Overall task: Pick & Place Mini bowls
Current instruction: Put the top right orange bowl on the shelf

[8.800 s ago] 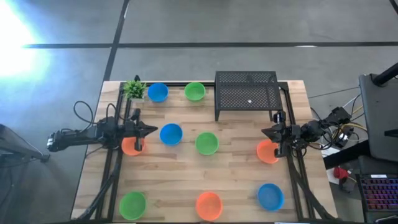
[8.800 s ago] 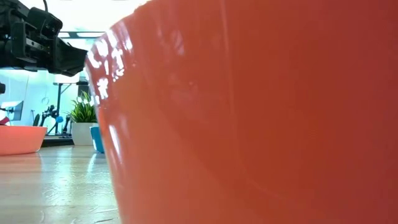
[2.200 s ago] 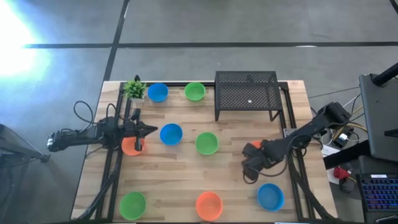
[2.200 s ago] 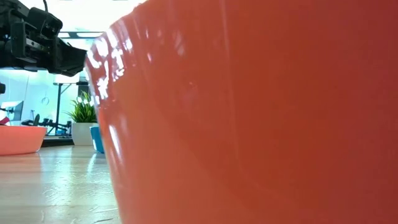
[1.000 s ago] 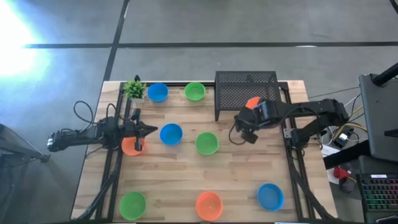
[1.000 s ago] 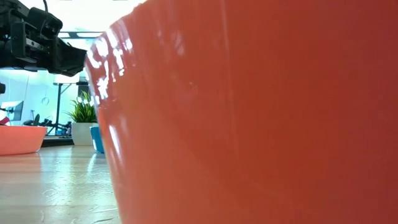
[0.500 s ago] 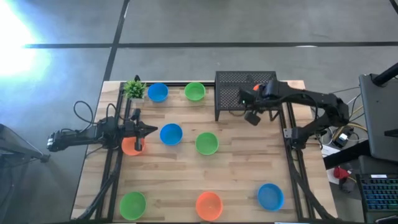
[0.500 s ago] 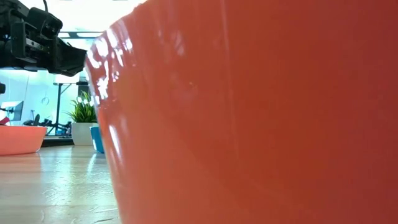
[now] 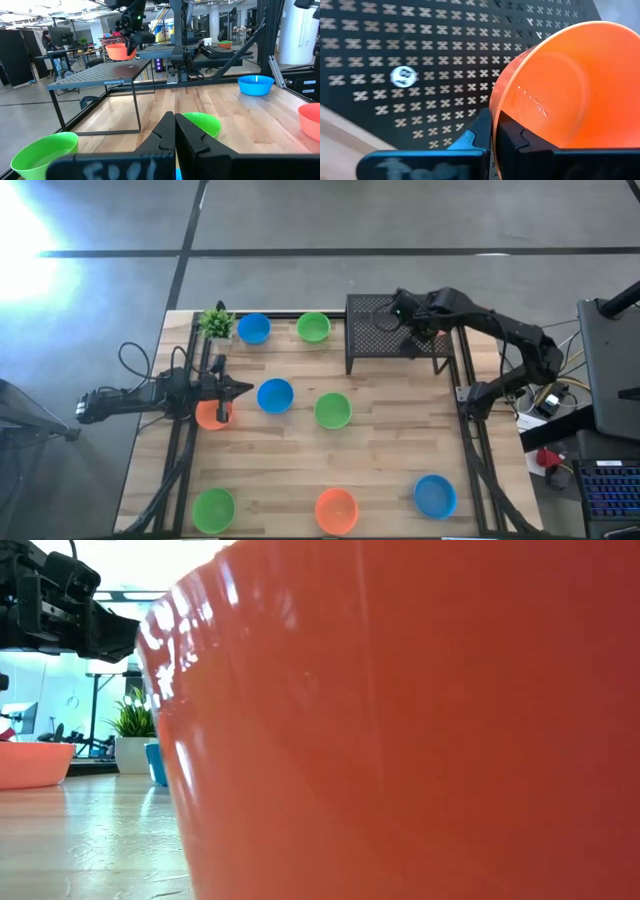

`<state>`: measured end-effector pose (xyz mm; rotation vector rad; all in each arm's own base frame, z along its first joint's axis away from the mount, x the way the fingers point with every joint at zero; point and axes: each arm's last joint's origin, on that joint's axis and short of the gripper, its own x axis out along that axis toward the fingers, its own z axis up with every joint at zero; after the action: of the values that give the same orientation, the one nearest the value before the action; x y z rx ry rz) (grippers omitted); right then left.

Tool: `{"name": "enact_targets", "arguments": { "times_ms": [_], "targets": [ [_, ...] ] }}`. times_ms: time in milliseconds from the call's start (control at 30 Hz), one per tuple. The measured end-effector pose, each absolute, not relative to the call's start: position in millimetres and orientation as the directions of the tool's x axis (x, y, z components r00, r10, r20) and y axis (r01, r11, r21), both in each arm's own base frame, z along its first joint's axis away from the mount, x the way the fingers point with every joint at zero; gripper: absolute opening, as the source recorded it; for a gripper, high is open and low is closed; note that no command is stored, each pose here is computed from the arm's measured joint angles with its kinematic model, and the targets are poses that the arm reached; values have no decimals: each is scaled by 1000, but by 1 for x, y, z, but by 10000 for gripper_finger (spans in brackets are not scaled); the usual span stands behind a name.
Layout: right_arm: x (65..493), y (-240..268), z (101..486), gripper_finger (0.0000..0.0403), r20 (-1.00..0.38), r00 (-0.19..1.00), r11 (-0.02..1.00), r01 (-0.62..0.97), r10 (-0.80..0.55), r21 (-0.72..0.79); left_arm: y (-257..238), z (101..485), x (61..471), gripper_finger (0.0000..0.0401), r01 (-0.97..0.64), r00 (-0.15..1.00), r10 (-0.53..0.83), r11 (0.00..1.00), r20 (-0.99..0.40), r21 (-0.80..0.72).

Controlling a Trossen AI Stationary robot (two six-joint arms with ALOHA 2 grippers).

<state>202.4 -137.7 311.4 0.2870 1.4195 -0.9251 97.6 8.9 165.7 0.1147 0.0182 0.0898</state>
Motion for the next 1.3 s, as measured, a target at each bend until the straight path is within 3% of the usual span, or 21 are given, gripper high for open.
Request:
{"name": "enact_targets", "arguments": {
  "times_ms": [200, 900, 1300],
  "targets": [
    [198, -142, 300, 8, -948, -108, 662, 692, -301, -289, 9, 166, 98, 0, -88, 996, 91, 989, -13, 115],
    [198, -143, 297, 9, -946, -103, 664, 689, -307, -291, 9, 166, 98, 0, -88, 996, 90, 989, -13, 115],
    [199, -144, 297, 71, -936, -114, 659, 682, -332, -317, 9, 166, 98, 0, -88, 996, 91, 989, -13, 115]
  ]
}}
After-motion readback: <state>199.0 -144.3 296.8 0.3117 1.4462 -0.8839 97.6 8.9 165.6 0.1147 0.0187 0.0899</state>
